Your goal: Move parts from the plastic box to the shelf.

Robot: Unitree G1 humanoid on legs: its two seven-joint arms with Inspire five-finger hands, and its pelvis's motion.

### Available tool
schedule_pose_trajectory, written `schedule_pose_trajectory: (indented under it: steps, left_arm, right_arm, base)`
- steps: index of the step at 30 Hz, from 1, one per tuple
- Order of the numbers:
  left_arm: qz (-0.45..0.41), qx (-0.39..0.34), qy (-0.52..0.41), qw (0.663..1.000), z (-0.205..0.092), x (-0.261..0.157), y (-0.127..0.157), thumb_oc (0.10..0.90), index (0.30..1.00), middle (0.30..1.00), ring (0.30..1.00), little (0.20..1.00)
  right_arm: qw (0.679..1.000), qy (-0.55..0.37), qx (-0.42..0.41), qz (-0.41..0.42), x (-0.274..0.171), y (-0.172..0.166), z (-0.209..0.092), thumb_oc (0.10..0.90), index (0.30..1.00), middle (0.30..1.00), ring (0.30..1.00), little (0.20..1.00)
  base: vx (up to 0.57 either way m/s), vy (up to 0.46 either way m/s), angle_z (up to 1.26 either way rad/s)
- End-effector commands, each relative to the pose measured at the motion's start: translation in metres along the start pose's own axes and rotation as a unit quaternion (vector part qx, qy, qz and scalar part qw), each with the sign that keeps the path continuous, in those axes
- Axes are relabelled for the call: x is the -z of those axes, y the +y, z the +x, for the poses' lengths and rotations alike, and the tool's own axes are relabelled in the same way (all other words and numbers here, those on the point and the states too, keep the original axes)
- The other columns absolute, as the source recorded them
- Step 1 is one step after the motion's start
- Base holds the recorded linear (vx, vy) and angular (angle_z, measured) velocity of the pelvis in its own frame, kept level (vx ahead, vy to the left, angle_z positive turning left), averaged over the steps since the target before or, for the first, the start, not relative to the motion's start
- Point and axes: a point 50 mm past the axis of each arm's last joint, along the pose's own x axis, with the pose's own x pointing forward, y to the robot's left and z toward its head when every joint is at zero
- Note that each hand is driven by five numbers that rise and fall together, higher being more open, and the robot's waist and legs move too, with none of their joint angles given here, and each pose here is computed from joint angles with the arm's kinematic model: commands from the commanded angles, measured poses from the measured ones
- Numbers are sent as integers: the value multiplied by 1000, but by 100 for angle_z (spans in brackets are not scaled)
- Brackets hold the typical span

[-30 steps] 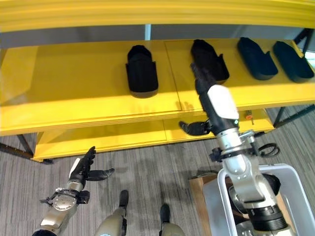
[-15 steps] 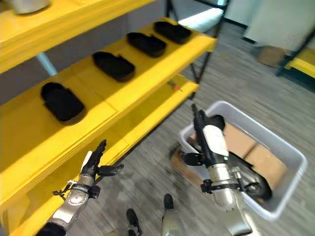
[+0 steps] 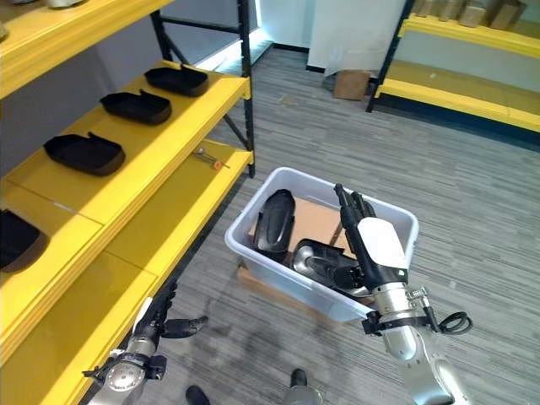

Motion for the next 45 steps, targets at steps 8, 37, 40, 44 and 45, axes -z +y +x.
schedule_pose_trajectory:
  steps: [8, 37, 40, 44, 45]
  left_arm:
    - [2, -11, -133, 991, 21, -58, 6, 900, 1000, 1000, 1000, 1000]
    - [-28, -68, -169, 983, 25, -79, 25, 900, 1000, 1000, 1000, 1000]
    - [-28, -75, -167, 983, 26, -79, 26, 900, 1000, 1000, 1000, 1000]
    - [-28, -72, -172, 982, 27, -82, 23, 900, 1000, 1000, 1000, 1000]
    - [-28, -72, -171, 982, 27, -82, 23, 900, 1000, 1000, 1000, 1000]
  right_arm:
    - [981, -102, 160, 46, -31, -51, 11, 900, 1000, 1000, 1000, 1000]
    - [969, -135, 156, 140, -60, -30, 72, 900, 1000, 1000, 1000, 1000]
    - [962, -138, 143, 189, -65, -23, 72, 900, 1000, 1000, 1000, 1000]
    - [951, -135, 122, 252, -69, -13, 73, 900, 1000, 1000, 1000, 1000]
    - [949, -132, 117, 263, -69, -11, 73, 900, 1000, 1000, 1000, 1000]
  base:
    - [5, -152, -19]
    - [39, 79, -35]
    - [0, 53, -5]
    - [3, 30, -12]
    - [-1, 27, -6]
